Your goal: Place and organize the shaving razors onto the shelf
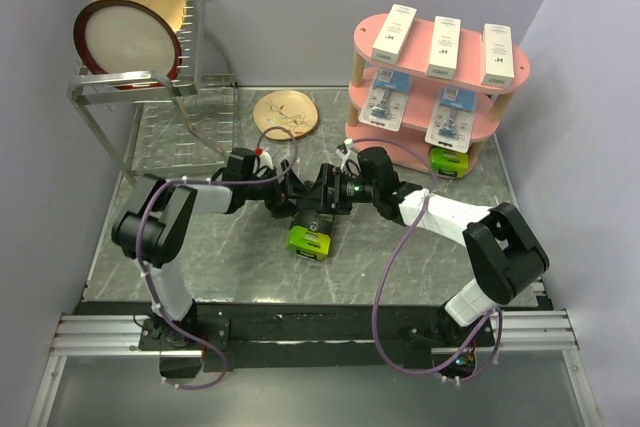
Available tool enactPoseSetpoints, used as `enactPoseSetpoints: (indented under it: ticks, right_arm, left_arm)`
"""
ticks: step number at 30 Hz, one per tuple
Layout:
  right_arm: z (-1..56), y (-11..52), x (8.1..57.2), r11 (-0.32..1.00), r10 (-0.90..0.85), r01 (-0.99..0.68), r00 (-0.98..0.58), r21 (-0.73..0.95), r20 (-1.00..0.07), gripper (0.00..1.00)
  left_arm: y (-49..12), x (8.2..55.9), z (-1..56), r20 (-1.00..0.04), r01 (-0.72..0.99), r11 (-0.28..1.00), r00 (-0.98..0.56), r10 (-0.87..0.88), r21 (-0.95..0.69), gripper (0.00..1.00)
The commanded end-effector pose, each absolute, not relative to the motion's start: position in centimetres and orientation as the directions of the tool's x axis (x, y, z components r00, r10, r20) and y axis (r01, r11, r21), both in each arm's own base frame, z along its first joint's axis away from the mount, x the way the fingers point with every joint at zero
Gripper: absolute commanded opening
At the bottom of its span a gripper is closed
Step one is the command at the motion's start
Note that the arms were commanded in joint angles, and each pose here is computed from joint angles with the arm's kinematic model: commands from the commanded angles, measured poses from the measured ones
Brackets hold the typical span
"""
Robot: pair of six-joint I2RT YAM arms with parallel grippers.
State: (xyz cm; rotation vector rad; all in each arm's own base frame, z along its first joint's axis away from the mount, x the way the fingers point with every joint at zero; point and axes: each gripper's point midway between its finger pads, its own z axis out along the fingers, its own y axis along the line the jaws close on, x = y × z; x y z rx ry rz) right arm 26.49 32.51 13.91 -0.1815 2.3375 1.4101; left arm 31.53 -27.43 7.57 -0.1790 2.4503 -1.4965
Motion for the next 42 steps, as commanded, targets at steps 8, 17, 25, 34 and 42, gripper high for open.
enactPoseSetpoints:
  ticks: [8,17,25,34,42]
  right_arm:
    - [16.5,28.9,29.6,0.508,0.179,-0.334,-0.861,0.794,-0.477,0.89]
    - [13.7,21.1,27.6,0.622,0.253,-0.174,-0.878,0.764,-0.406,0.96]
    - [13.1,20.6,26.6,0.516,0.323,-0.181,-0.864,0.837,-0.386,1.00]
    - [14.5,21.4,26.9,0.386,0.396,-0.197,-0.847,0.901,-0.355,1.00]
    - [12.3,21.0,27.3,0.405,0.440,-0.113,-0.846,0.907,-0.302,1.00]
  left_arm:
    - [-29.1,31.5,7.4,-0.167,0.092,0.410,-0.974,-0.152,-0.907,0.44]
    - [-29.8,32.7,8.3,-0.104,0.036,0.297,-0.971,-0.216,-0.954,0.23]
    - [-32.2,35.5,13.2,-0.133,0.124,0.059,-0.972,-0.194,-0.991,0.21]
    - [-35.2,38.4,13.8,-0.174,0.172,0.021,-0.974,-0.147,-0.985,0.21]
    - [-37.3,37.6,13.7,-0.131,0.131,0.010,-0.985,-0.113,-0.991,0.21]
